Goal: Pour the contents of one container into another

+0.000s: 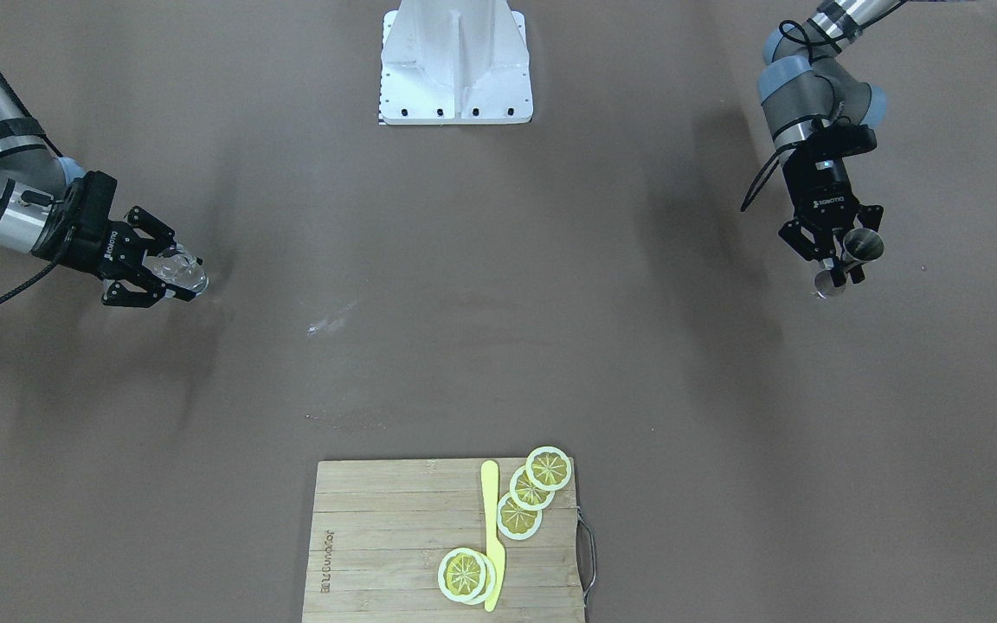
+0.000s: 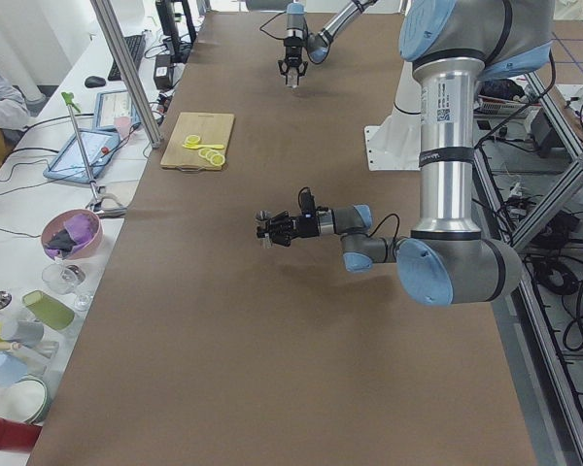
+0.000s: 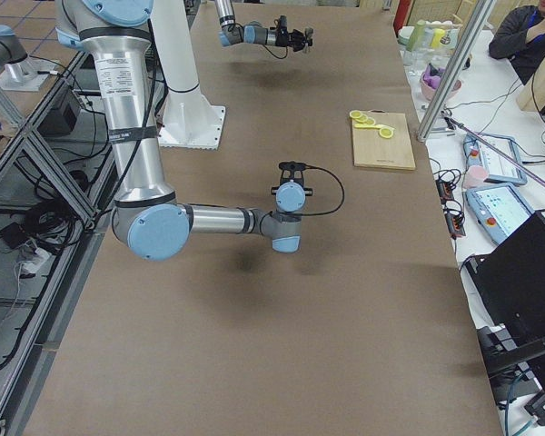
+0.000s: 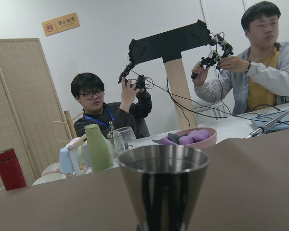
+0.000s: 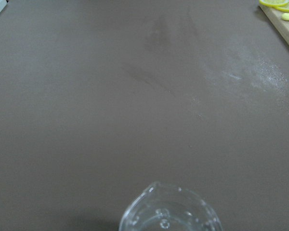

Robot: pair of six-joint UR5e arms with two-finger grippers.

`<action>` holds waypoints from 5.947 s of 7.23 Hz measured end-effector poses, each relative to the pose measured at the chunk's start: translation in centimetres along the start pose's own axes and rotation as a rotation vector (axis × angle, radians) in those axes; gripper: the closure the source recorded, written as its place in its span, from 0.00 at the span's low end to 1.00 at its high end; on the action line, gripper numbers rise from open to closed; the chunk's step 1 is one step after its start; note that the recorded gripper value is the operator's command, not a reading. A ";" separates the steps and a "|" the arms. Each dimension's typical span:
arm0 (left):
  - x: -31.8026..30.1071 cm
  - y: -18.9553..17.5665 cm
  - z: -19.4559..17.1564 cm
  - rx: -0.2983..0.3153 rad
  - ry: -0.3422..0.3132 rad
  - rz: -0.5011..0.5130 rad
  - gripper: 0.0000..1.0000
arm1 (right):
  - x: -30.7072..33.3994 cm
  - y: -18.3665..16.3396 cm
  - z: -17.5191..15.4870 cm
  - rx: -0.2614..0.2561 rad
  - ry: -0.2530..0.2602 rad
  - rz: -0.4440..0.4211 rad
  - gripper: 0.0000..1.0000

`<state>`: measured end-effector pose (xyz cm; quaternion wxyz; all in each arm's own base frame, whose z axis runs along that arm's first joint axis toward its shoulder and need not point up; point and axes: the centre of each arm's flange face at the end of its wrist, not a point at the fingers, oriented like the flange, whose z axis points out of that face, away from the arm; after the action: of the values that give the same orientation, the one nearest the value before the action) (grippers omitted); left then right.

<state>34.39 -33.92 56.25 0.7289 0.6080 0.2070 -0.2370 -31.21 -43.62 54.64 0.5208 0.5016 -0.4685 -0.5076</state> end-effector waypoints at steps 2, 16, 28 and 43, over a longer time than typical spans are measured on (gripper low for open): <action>0.6 0.8 -0.7 -0.010 0.013 -0.077 1.00 | -1.0 0.4 0.8 -0.006 -0.010 0.004 1.00; 0.4 5.5 -1.8 -0.059 0.015 -0.055 0.63 | -4.1 2.5 1.1 -0.015 -0.042 0.009 0.00; -4.7 0.8 -10.6 -0.067 0.160 -0.067 0.04 | -3.7 3.5 0.7 -0.030 -0.039 0.026 0.00; -26.9 -5.1 -6.8 -0.738 0.394 -0.231 0.02 | 5.9 -6.4 -16.9 -0.053 0.312 0.288 0.00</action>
<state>9.64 -25.43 66.89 0.8128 0.3130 0.4796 -0.1066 -14.42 -48.62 47.12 0.6672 0.4880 -0.4355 -0.3564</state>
